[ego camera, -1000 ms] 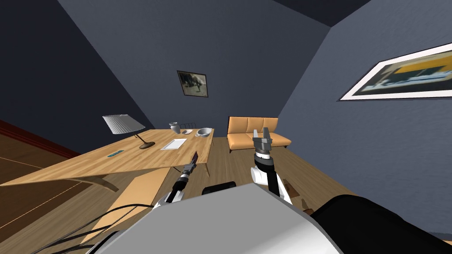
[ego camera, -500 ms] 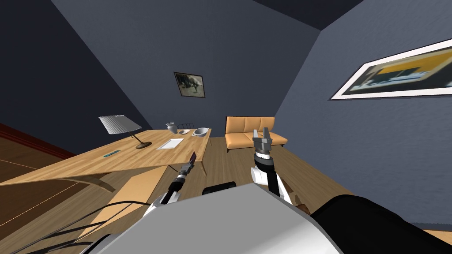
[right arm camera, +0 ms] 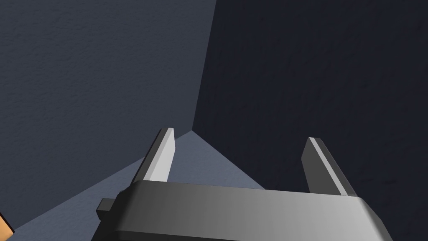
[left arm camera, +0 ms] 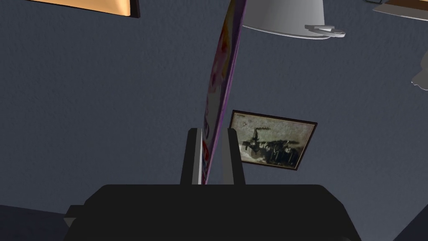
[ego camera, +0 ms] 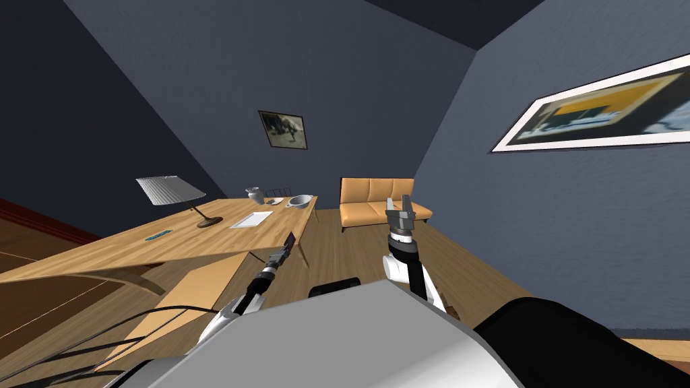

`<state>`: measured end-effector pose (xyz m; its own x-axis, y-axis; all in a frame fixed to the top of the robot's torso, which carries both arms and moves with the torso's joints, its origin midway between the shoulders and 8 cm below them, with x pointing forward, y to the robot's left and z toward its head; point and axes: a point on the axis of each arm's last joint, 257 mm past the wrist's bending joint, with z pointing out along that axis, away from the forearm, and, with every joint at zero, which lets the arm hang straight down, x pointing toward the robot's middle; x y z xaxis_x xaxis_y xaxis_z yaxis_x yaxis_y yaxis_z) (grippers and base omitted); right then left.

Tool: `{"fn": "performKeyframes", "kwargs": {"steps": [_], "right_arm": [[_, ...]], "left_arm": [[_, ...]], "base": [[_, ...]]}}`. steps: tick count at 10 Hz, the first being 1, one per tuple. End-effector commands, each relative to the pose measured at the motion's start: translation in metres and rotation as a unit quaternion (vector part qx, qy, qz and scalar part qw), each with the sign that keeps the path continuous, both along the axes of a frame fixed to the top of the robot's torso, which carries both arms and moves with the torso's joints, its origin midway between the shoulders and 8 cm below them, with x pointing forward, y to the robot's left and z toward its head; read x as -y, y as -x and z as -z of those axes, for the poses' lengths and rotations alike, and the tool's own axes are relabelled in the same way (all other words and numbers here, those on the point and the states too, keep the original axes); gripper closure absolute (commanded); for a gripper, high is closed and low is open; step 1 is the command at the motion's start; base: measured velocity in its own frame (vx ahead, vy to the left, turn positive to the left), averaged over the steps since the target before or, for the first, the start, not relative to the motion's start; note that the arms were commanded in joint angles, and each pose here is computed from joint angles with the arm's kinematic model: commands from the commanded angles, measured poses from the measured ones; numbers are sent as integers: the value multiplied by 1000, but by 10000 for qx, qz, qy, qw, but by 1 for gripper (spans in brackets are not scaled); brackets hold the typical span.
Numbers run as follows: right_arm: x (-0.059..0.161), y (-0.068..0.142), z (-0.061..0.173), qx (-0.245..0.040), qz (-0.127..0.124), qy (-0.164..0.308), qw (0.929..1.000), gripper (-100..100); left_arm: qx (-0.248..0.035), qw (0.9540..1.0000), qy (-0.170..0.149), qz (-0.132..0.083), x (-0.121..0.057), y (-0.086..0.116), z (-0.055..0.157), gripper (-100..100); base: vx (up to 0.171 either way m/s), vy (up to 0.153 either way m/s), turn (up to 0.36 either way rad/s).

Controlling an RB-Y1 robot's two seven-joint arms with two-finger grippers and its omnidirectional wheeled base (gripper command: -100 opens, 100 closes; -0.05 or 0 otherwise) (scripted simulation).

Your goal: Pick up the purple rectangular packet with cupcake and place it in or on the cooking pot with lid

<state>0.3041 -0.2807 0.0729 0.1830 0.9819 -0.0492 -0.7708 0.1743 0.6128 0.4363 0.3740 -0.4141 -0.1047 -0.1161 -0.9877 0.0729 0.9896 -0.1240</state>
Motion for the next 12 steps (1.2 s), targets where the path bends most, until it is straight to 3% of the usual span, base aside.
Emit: {"fn": "performKeyframes", "kwargs": {"steps": [1,4,6,7,9,12], "right_arm": [[0,0,0,0,0,0,10000,0],[0,0,0,-1,1,1,10000,0],[0,0,0,-1,1,2,10000,0],[0,0,0,-1,1,2,10000,0],[0,0,0,-2,2,2,10000,0],[0,0,0,-2,2,3,10000,0]], "left_arm": [[-39,10000,83,-4,-9,-4,-4,100],[-61,9999,126,15,-28,-14,-16,100],[-61,9999,126,15,-28,-14,-16,100],[-49,9999,112,34,-40,-24,-28,100],[-15,10000,67,58,-51,-37,-43,100],[11,10000,32,70,-57,-44,-52,100]], "base": [[10,-147,-5],[76,-108,-2],[67,-27,-3],[121,-29,20],[264,-22,33],[160,21,8]]}}
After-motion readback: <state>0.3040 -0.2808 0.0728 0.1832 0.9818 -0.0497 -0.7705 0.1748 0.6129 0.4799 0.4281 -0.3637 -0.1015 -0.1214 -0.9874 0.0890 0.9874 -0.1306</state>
